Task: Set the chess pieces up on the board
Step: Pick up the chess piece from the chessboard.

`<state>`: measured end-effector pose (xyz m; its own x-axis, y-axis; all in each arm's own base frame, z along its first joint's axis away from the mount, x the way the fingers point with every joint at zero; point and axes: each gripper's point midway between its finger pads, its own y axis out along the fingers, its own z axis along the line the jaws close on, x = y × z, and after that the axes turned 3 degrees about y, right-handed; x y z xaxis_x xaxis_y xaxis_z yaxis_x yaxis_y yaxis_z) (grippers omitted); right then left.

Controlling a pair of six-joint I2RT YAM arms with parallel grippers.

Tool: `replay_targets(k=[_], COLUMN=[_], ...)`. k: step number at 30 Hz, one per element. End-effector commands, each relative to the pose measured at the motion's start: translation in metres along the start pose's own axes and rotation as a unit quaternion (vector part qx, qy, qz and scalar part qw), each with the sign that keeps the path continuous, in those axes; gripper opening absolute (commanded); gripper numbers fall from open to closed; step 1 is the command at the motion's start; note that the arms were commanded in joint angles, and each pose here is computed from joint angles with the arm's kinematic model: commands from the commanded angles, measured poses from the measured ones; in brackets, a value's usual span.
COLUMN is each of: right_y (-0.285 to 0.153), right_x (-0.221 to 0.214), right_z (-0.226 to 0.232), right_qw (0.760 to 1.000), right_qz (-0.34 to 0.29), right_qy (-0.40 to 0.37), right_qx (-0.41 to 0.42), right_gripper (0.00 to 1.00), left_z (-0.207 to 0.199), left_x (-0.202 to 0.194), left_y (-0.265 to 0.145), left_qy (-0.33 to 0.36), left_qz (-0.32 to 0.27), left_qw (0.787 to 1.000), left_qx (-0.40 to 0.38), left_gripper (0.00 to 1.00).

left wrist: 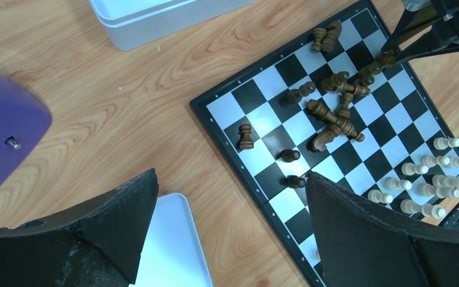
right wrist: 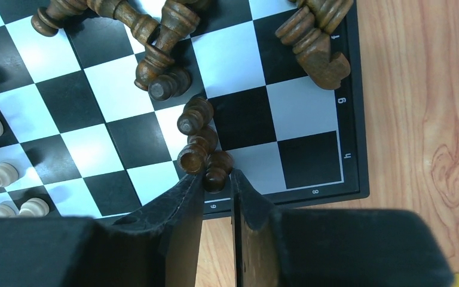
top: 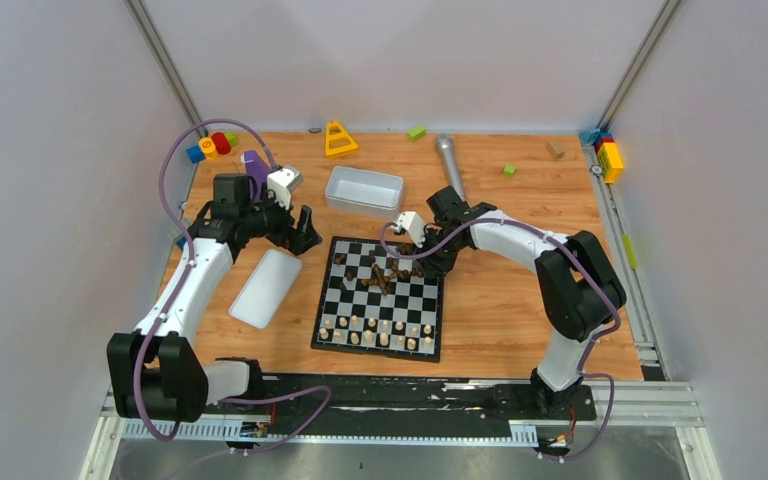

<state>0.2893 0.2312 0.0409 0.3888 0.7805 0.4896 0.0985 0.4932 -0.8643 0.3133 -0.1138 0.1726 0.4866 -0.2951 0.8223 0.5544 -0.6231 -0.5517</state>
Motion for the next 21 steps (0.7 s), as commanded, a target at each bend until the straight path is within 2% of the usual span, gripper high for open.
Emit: replay_targets(k=[1,21], right_y=[0.000,-0.011], right_x=[0.017,0.016], right_z=[-0.007,-0.023], right_qw=[1.000,0.998], right_qz=[-0.015,-0.003], right_qy=[-0.022,-0.012], right_qx=[-0.009,-0.061], right_gripper=[0.22,0.06], left_z=[0.000,-0.004], left_x=[0.010,0.012], left_y=[-0.003,-0.006], left_qy=[0.020,0.024], left_qz=[-0.016,-0.019], left_qw=[1.000,1.000], left_qx=[0.000,-0.004], left_gripper=[1.00,1.00])
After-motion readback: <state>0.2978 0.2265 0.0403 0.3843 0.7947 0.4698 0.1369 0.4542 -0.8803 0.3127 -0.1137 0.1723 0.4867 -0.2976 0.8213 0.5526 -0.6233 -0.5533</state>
